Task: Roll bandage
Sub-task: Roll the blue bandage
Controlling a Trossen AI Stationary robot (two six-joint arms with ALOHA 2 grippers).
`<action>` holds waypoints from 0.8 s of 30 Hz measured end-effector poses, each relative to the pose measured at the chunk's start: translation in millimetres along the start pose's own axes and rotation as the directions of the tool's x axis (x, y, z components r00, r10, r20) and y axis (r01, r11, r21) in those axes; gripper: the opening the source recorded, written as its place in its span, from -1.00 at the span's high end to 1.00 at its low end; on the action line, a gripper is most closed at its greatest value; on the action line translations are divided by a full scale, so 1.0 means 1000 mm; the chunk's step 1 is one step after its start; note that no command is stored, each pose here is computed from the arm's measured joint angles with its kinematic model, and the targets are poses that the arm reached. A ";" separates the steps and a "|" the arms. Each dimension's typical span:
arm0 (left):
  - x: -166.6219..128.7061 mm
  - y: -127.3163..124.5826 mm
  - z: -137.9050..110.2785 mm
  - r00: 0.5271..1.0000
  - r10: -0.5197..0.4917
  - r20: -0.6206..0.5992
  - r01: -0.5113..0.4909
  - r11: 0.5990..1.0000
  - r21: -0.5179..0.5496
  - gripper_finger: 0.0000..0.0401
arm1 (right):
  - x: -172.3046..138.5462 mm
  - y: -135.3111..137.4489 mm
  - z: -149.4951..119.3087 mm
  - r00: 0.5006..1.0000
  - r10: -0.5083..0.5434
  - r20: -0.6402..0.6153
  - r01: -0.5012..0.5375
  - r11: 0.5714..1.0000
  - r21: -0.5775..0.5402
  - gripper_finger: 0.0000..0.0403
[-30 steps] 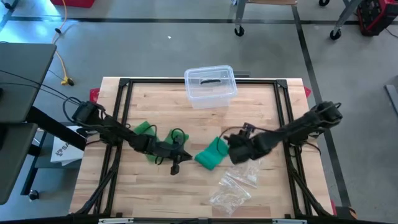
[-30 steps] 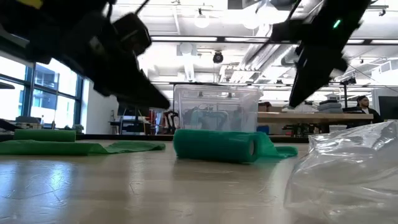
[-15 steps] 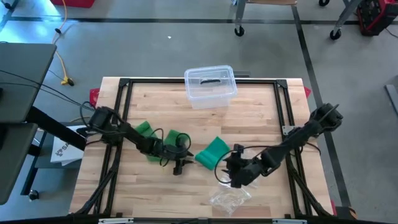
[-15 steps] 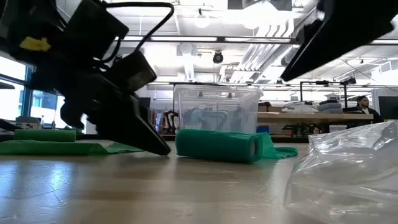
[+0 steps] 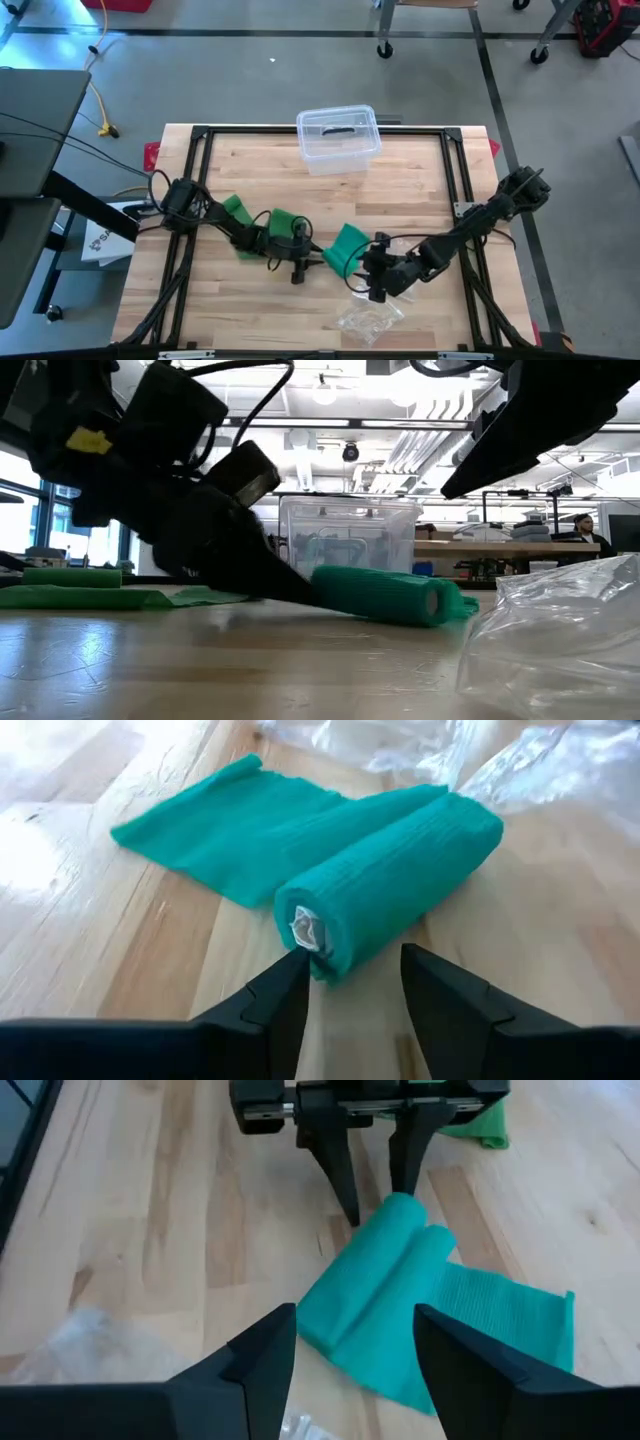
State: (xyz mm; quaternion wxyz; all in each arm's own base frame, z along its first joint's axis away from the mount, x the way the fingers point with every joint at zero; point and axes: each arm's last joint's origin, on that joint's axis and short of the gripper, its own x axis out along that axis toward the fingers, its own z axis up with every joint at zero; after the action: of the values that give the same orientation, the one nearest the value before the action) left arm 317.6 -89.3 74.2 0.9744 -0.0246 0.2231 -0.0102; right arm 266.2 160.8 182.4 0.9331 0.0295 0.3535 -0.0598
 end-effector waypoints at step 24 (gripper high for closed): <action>-0.002 -0.015 0.003 0.993 -0.116 0.013 0.117 0.992 -0.048 0.23 | 0.056 0.002 -0.010 0.991 -0.119 -0.056 0.099 0.955 -0.281 0.21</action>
State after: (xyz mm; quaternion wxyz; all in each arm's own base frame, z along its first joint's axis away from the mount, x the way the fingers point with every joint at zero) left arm 316.9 -103.9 78.3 0.9725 -0.0612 0.2163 -0.0616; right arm 301.0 158.8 137.8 0.9098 -0.1188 0.3932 -0.0601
